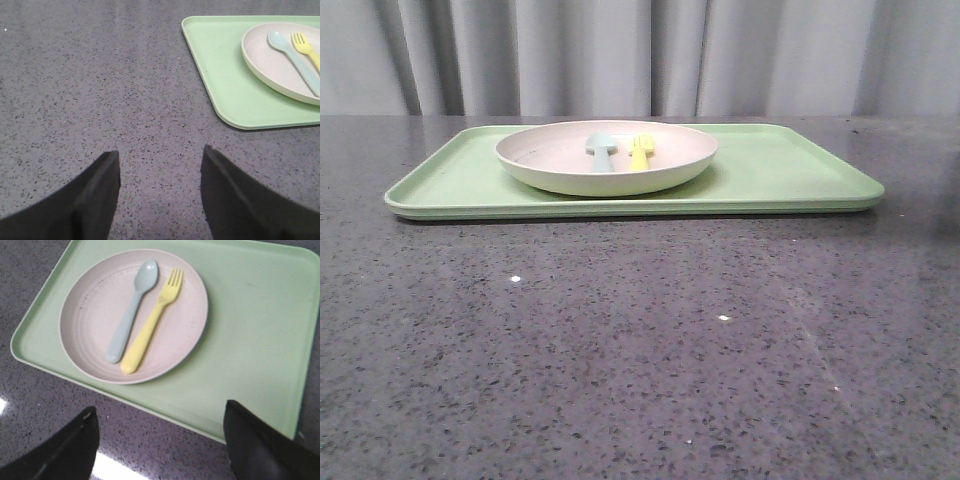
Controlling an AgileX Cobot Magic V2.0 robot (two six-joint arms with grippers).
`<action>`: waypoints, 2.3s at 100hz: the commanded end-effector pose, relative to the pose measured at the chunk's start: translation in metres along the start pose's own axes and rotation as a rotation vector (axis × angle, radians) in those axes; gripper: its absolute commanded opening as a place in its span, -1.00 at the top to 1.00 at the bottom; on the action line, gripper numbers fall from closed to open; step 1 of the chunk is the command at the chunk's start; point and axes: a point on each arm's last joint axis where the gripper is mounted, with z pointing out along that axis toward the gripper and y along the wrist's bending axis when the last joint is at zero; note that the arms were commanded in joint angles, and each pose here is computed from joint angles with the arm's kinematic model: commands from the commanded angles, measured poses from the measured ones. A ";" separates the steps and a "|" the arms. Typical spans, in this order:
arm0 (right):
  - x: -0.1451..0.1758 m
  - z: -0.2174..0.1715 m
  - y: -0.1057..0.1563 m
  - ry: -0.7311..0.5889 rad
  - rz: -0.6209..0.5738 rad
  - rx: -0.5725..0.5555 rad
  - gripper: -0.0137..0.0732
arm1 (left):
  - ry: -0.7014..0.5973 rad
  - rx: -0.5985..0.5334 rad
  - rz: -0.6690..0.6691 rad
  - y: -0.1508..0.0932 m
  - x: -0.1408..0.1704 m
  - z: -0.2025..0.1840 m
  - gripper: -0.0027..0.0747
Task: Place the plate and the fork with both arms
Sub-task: 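Lower the right gripper onto the yellow fork in the plate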
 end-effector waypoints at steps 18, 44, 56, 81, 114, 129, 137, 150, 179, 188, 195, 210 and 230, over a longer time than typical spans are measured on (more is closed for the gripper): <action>-0.043 0.041 0.023 -0.060 0.015 -0.047 -0.53 | -0.093 -0.004 -0.024 -0.001 -0.014 -0.004 -0.02; -0.057 0.085 0.040 -0.024 0.018 0.018 -0.53 | -0.093 -0.004 -0.024 -0.001 -0.014 -0.004 -0.02; -0.060 0.103 0.044 -0.008 0.032 0.093 -0.53 | -0.093 -0.004 -0.024 -0.001 -0.014 -0.004 -0.02; -0.067 0.126 0.054 -0.042 0.048 0.181 -0.53 | -0.093 -0.004 -0.024 -0.001 -0.014 -0.004 -0.02; -0.058 0.153 0.048 0.011 0.065 0.223 -0.53 | -0.093 -0.004 -0.024 -0.001 -0.014 -0.004 -0.02; -0.056 0.157 0.046 0.022 0.064 0.230 -0.53 | -0.093 -0.004 -0.024 -0.001 -0.014 -0.004 -0.02; -0.056 0.157 0.046 0.022 0.063 0.233 -0.53 | -0.093 -0.004 -0.024 -0.001 -0.014 -0.004 -0.02; -0.054 0.162 0.044 0.031 0.066 0.239 -0.53 | -0.093 -0.004 -0.024 -0.001 -0.014 -0.004 -0.02; -0.047 0.176 0.042 0.067 0.067 0.253 -0.53 | -0.093 -0.004 -0.024 -0.001 -0.014 -0.004 -0.02; -0.044 0.181 0.040 0.080 0.067 0.259 -0.53 | -0.093 -0.004 -0.024 -0.001 -0.014 -0.004 -0.02; -0.042 0.184 0.040 0.088 0.067 0.262 -0.53 | -0.093 -0.004 -0.024 -0.001 -0.014 -0.004 -0.02; -0.041 0.186 0.039 0.097 0.067 0.266 -0.53 | -0.093 -0.004 -0.024 -0.001 -0.014 -0.004 -0.02; -0.041 0.186 0.039 0.094 0.081 0.266 -0.53 | -0.093 -0.004 -0.024 -0.001 -0.014 -0.004 -0.02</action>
